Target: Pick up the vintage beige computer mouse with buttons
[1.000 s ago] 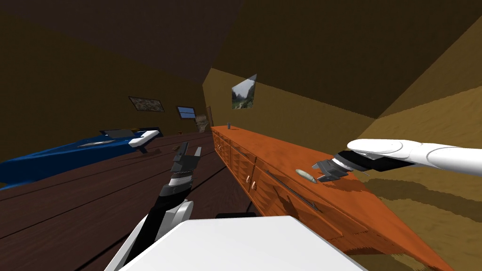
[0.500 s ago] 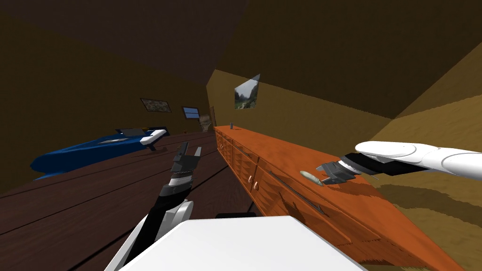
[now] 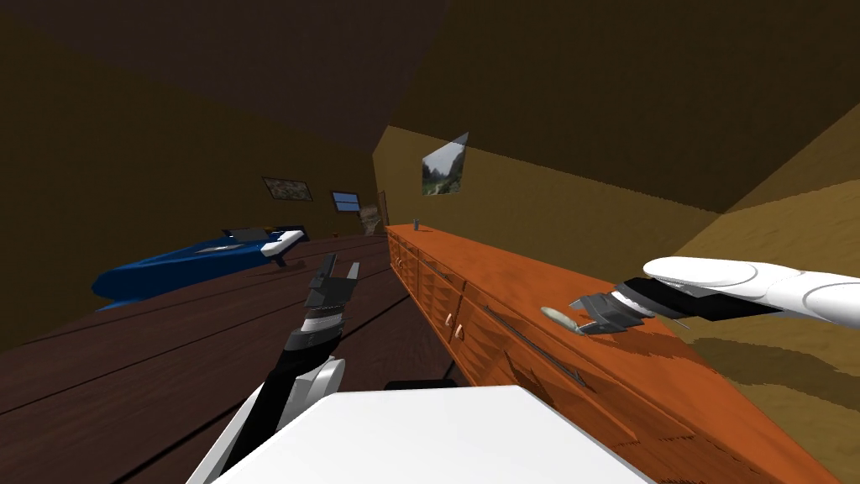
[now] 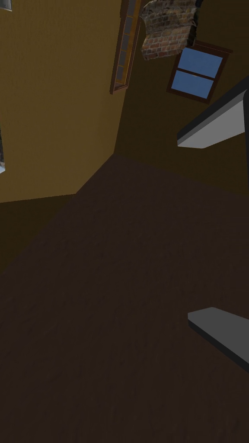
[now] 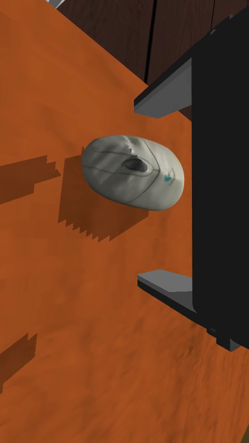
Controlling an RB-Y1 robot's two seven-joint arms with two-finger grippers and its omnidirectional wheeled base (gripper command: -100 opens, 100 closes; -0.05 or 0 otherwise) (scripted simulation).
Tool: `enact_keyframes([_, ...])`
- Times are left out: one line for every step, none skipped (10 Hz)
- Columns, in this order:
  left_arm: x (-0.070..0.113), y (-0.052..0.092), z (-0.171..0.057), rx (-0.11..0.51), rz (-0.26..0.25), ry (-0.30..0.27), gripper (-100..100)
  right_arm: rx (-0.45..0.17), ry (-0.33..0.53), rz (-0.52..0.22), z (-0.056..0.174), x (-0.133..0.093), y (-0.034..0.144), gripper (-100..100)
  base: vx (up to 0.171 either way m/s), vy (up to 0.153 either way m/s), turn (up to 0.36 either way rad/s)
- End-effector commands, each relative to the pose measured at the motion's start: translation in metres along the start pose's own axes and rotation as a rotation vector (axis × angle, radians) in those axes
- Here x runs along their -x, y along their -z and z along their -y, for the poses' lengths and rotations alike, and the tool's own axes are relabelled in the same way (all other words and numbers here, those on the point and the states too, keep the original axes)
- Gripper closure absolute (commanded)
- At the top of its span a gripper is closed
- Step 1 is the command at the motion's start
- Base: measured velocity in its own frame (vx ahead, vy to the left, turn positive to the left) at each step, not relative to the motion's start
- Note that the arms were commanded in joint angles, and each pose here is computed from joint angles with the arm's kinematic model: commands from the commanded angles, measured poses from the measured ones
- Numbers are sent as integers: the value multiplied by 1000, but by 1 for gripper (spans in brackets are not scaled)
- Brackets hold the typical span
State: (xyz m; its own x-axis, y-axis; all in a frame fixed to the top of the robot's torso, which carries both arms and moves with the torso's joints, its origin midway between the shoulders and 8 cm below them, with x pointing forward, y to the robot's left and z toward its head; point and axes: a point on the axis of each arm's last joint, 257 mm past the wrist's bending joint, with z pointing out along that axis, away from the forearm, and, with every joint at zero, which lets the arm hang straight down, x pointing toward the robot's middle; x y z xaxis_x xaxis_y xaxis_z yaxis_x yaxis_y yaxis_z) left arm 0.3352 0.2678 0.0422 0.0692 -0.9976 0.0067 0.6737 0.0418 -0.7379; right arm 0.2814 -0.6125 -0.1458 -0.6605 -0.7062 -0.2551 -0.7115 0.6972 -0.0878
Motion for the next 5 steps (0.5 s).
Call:
enact_keyframes([0, 0, 0, 0, 0, 0, 0, 26, -32, -16, -6, -21, -10, -100, -24, 33, 198])
enact_keyframes([0, 0, 0, 0, 0, 0, 0, 28, -32, -15, -7, -21, -11, -100, -24, 35, 106])
enact_keyframes([0, 0, 0, 0, 0, 0, 0, 13, -19, 3, -1, -11, -7, -100, -7, 16, -33])
enact_keyframes([0, 0, 0, 0, 0, 0, 0, 39, -44, -8, -7, -28, -18, -100, -17, 35, 156])
enact_keyframes([0, 0, 0, 0, 0, 0, 0, 48, -48, -18, -10, -32, -20, -100, -20, 33, 128])
